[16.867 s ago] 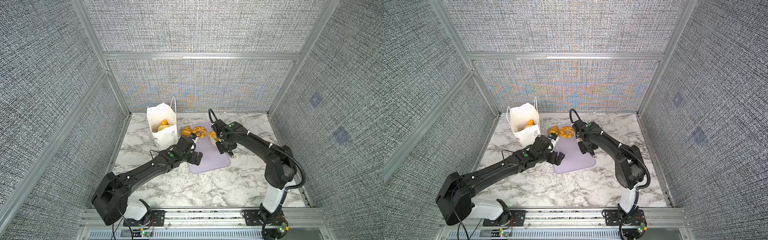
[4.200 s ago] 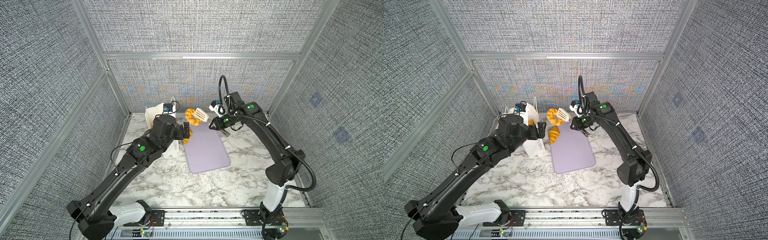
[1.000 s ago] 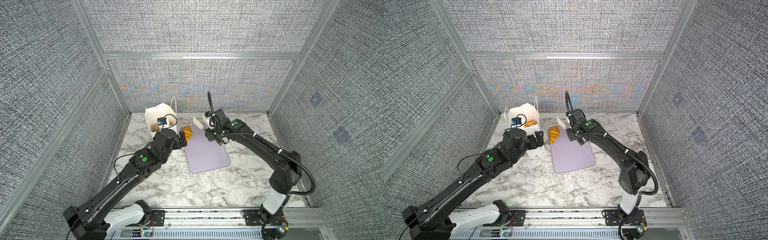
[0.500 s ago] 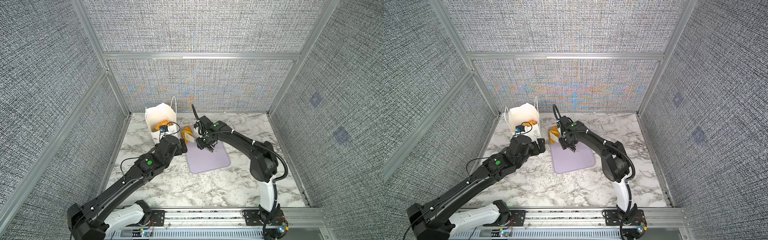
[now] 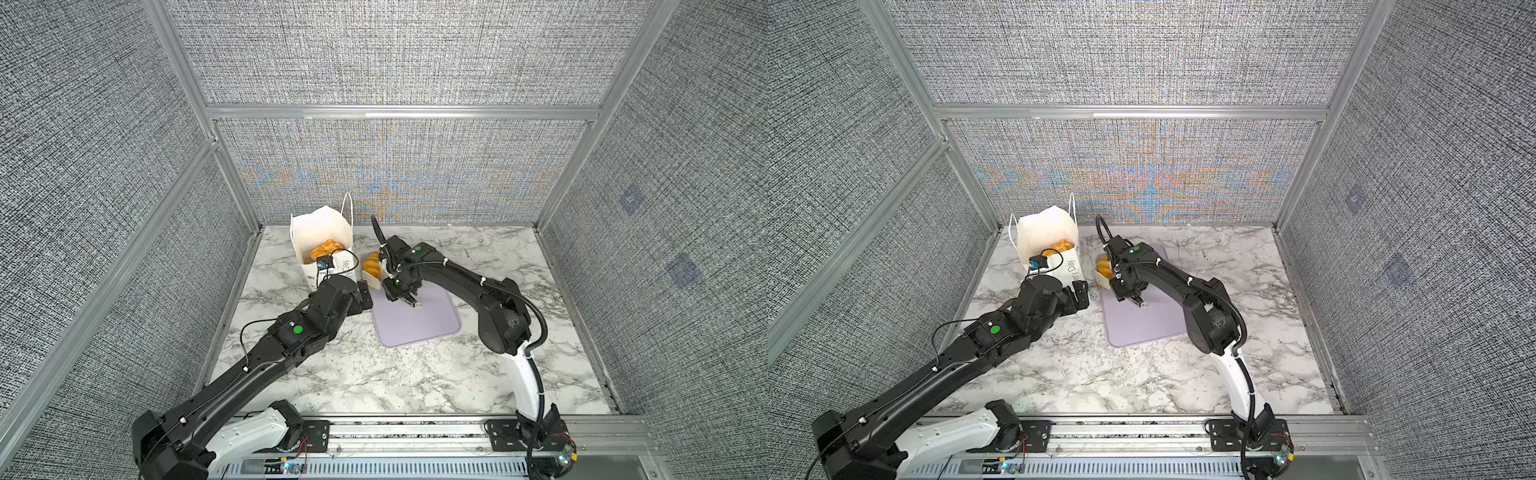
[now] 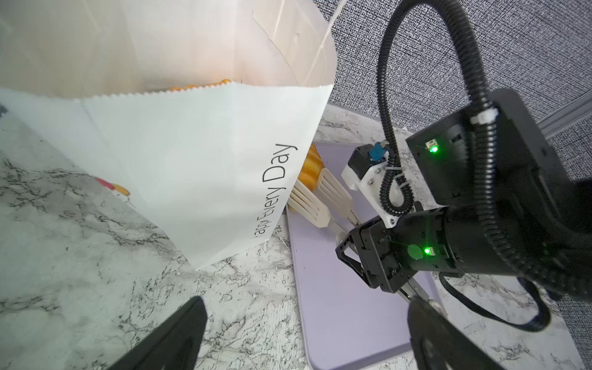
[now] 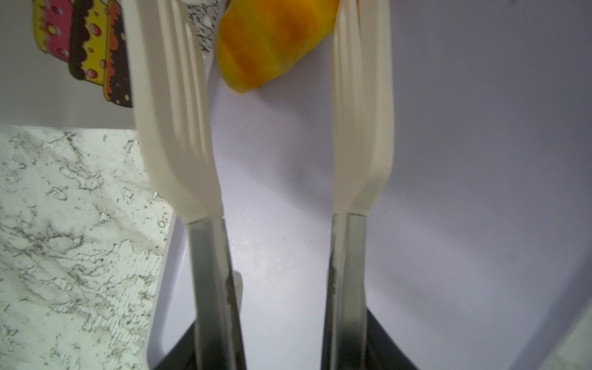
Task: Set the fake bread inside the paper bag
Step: 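Move the open tongs back over the striped croissant with the right gripper, then lower the tongs around the striped croissant with the right gripper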
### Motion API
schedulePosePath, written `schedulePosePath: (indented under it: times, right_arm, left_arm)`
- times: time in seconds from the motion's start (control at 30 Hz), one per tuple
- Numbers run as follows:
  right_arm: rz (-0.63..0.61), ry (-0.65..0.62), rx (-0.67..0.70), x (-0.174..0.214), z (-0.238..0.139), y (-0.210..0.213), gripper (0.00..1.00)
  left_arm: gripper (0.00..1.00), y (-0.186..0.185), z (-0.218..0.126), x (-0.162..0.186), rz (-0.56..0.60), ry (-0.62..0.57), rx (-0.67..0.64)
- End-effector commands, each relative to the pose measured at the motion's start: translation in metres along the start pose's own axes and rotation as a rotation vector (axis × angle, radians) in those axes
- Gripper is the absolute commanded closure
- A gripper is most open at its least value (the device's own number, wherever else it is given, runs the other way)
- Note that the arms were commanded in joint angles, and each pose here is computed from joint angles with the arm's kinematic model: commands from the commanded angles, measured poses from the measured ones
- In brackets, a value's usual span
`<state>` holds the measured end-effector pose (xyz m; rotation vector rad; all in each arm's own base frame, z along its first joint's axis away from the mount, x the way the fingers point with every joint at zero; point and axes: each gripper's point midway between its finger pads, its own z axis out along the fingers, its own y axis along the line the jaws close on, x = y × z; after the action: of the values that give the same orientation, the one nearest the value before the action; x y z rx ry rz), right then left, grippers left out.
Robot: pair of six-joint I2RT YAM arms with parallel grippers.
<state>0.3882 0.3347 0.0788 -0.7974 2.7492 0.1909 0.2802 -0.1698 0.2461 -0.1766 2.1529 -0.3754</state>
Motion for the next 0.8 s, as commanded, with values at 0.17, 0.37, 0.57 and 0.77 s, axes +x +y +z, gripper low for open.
schedulePosePath:
  times: [0.17,0.37,0.57,0.77]
  right_arm:
    - [-0.012,0.034,0.058,0.003,0.008,-0.009,0.49]
    - [-0.040,0.060,0.075,0.011,0.007,-0.016,0.60]
    - [-0.065,0.069,0.076,0.019,-0.003,-0.024,0.63]
    - [-0.152,0.092,0.088,0.040,-0.017,-0.038,0.64]
  left_arm:
    - [0.01,0.002,-0.001,0.001,-0.002,0.003,-0.006]
    - [0.01,0.002,0.000,0.002,-0.002,0.006,-0.007]
    - [0.01,0.001,0.001,0.003,0.000,0.010,-0.007]
    - [0.01,0.001,0.002,0.003,0.001,0.014,-0.007]
